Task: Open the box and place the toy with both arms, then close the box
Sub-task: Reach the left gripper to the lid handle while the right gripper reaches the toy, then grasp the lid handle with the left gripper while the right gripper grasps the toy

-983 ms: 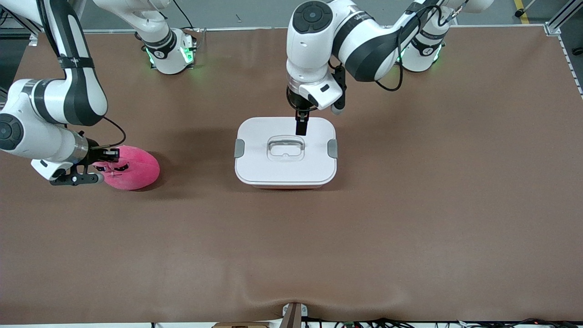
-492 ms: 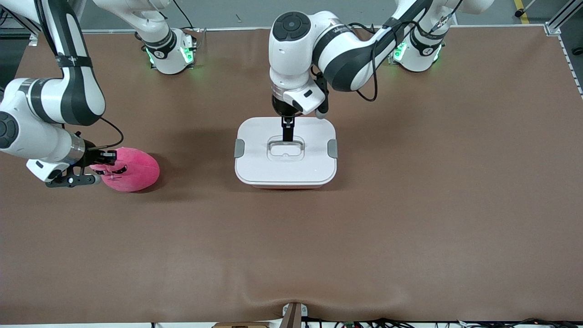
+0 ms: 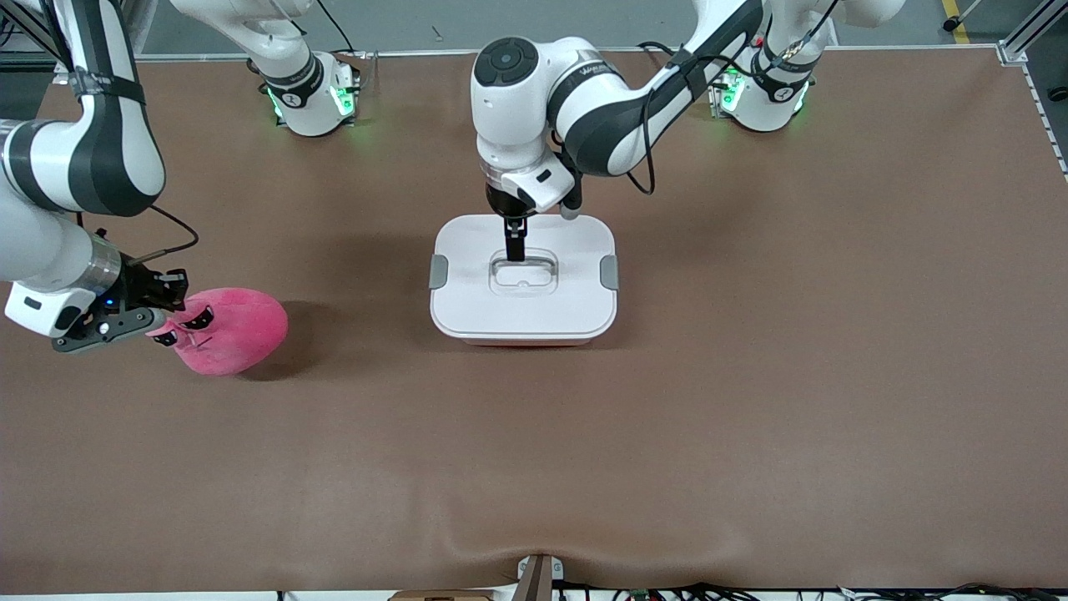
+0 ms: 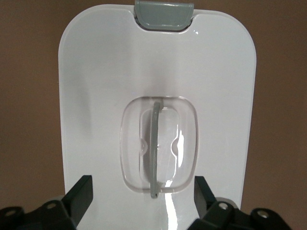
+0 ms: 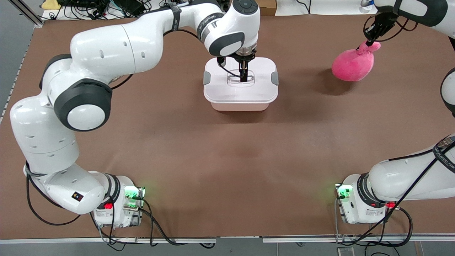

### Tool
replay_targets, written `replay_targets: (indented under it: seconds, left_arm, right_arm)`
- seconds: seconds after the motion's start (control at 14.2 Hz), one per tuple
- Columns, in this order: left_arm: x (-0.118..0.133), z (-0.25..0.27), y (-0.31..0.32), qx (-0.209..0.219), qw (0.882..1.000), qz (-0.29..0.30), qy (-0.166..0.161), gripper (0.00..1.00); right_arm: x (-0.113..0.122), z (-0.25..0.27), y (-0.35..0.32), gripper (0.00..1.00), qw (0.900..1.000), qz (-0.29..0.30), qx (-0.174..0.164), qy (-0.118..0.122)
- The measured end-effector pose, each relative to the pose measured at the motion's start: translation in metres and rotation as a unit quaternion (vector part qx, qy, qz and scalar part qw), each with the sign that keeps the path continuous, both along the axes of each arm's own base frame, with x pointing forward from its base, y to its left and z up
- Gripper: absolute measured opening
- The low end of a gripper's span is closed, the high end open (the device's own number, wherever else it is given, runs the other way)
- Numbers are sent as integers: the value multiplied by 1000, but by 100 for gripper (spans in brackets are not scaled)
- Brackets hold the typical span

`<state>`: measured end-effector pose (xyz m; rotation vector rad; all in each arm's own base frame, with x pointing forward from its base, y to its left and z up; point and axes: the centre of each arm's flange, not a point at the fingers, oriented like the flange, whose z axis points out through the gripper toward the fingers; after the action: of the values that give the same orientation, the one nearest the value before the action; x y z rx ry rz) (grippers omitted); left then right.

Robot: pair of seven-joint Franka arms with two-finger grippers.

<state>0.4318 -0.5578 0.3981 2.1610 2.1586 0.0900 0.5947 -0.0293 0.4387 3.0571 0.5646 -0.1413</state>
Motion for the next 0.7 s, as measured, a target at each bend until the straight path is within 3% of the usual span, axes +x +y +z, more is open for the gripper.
replay_targets:
  seconds: [0.21, 0.56, 0.7]
  left_arm:
    - [3, -18, 0, 9, 1000, -1, 6, 79]
    - [4, -25, 0, 13, 1000, -3, 7, 65]
    - [5, -25, 0, 14, 1000, -4, 4, 64]
  right_arm:
    - [-3, 14, 20, 3, 999, 18, 35, 27]
    - [-2, 25, 23, 3, 992, 105, 64, 30]
    - [-3, 27, 24, 3, 990, 117, 66, 34]
